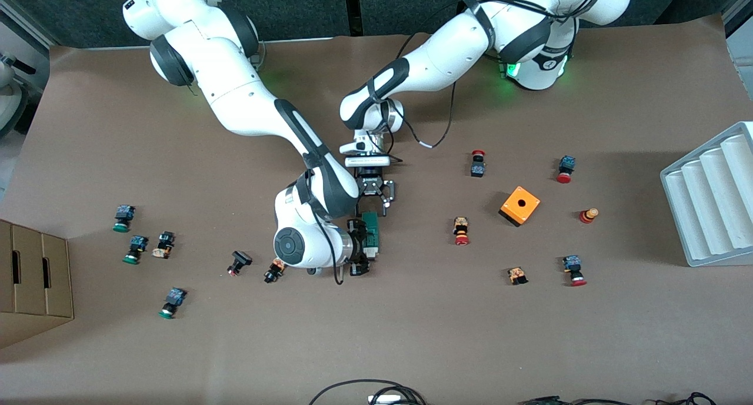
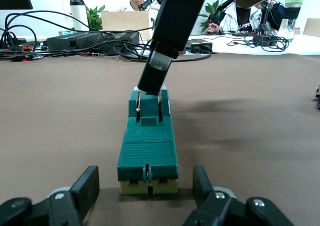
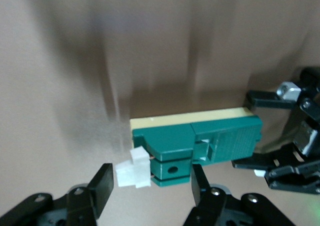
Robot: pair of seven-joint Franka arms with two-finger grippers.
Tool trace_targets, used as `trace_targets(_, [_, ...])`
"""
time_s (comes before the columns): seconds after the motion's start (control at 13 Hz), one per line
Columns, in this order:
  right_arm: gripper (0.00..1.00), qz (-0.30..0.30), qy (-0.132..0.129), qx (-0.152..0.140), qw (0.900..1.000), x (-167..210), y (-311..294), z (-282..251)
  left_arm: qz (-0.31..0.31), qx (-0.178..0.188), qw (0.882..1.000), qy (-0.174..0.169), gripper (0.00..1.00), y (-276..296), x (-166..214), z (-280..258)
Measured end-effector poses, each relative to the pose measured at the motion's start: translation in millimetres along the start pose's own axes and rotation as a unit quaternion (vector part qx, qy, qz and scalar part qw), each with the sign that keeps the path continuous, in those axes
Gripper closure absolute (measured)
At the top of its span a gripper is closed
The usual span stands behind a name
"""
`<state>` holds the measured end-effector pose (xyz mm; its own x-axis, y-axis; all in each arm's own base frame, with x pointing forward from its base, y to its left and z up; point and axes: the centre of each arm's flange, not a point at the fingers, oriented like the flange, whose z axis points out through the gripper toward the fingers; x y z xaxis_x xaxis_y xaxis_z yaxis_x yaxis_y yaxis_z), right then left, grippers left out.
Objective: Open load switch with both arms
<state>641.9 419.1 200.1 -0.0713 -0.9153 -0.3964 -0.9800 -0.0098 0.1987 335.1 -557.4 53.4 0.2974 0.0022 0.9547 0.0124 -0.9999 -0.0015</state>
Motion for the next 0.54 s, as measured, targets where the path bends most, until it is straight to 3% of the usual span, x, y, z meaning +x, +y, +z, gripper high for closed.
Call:
trace_targets(0.31, [0.34, 0.002, -0.002, -0.004, 1.000, 0.6, 0.4, 1.4, 0.000, 0.000, 1.000, 0.000, 0.17, 0.0, 0.0, 0.0])
trace_targets(0.54, [0.33, 0.003, -0.001, -0.005, 1.000, 1.6, 0.2, 2.8, 0.000, 0.000, 1.000, 0.000, 0.17, 0.0, -0.1, 0.0])
